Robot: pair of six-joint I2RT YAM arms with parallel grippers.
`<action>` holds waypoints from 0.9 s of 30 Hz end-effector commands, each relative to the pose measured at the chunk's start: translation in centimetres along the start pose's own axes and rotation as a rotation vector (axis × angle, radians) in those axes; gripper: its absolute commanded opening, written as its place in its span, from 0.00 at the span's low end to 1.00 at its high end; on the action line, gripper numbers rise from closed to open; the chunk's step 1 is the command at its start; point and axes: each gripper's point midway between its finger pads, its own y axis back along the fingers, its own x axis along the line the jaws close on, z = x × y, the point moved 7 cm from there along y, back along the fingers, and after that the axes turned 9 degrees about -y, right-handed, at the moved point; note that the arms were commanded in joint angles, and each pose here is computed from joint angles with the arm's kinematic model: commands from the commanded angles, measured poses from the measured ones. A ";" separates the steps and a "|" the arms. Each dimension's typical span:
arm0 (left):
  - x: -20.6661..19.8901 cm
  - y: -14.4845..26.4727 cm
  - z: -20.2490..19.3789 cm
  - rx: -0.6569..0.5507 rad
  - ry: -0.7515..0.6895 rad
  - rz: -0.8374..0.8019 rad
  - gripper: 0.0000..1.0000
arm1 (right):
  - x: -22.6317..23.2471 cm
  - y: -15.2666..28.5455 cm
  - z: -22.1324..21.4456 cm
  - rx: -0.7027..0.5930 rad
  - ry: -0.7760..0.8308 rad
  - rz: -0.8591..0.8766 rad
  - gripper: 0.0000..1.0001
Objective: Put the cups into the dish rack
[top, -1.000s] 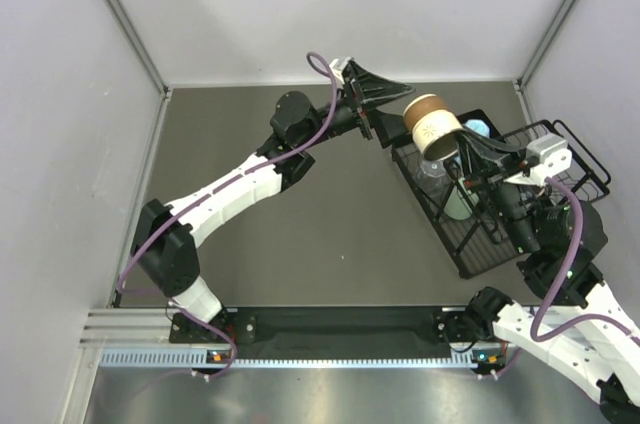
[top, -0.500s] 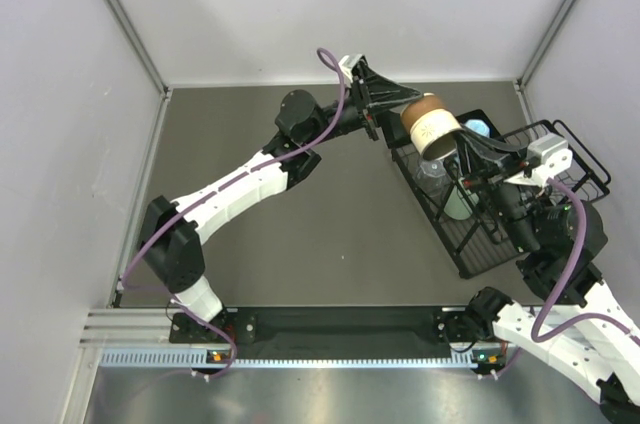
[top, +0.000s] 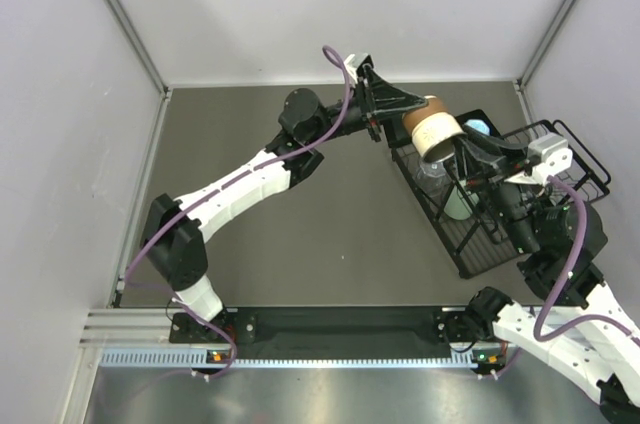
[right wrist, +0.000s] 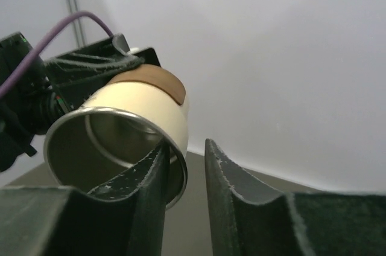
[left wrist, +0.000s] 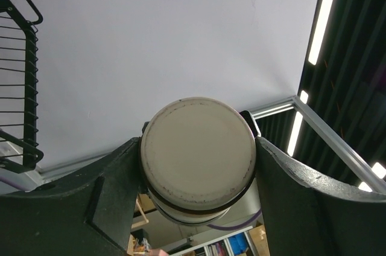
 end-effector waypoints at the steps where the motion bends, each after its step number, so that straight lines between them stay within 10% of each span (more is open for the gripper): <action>1: -2.3 -0.3 -0.1 0.040 -0.109 -0.060 0.00 | -0.6 0.6 0.8 0.013 -0.014 -0.055 0.32; 13: 2.2 1.9 8.2 -0.059 -0.428 0.456 0.00 | -3.6 6.1 1.9 0.202 -0.081 -0.333 0.57; 27: 12.7 2.5 14.2 -0.272 -0.910 0.988 0.00 | -4.6 13.2 8.1 0.361 -0.322 -0.585 0.59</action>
